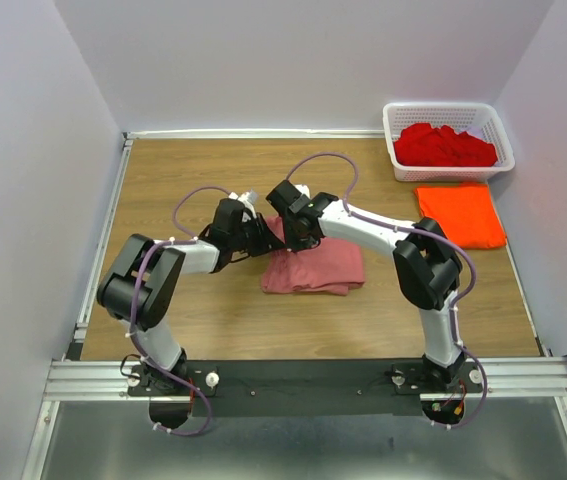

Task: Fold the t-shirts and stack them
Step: Fold the tshirt

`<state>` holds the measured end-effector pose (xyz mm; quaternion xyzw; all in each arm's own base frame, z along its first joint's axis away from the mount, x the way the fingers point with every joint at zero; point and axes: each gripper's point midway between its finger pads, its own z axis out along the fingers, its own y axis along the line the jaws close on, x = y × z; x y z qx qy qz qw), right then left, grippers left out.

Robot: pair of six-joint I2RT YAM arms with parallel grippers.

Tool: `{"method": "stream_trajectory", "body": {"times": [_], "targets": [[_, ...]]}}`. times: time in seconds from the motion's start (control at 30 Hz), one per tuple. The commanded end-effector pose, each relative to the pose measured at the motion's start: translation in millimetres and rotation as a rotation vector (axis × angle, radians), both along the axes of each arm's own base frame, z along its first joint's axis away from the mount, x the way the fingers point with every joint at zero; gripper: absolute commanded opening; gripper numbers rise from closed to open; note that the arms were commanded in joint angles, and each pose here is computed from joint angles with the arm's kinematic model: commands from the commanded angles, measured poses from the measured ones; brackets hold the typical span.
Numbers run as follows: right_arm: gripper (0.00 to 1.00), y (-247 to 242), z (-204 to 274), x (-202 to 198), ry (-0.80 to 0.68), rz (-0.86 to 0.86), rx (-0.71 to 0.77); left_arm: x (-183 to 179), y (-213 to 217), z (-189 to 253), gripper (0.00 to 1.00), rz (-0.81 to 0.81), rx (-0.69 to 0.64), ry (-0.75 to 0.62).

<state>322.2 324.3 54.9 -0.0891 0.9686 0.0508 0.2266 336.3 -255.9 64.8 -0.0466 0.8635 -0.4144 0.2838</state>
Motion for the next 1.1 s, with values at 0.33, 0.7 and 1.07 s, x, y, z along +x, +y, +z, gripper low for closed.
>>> {"method": "stream_trajectory", "body": {"times": [0.33,0.7,1.07], "targets": [[0.0,9.8,23.7,-10.0,0.007,0.063,0.056,-11.3,-6.9,-49.4,0.12,-0.011,0.012,0.129],[0.01,29.1,43.0,-12.3,-0.011,0.102,0.113,-16.8,-6.5,-50.7,0.12,-0.006,0.013,0.133],[0.01,41.6,55.2,-10.4,-0.02,0.122,0.154,-19.6,-8.1,-50.5,0.12,-0.008,0.007,0.133]]}}
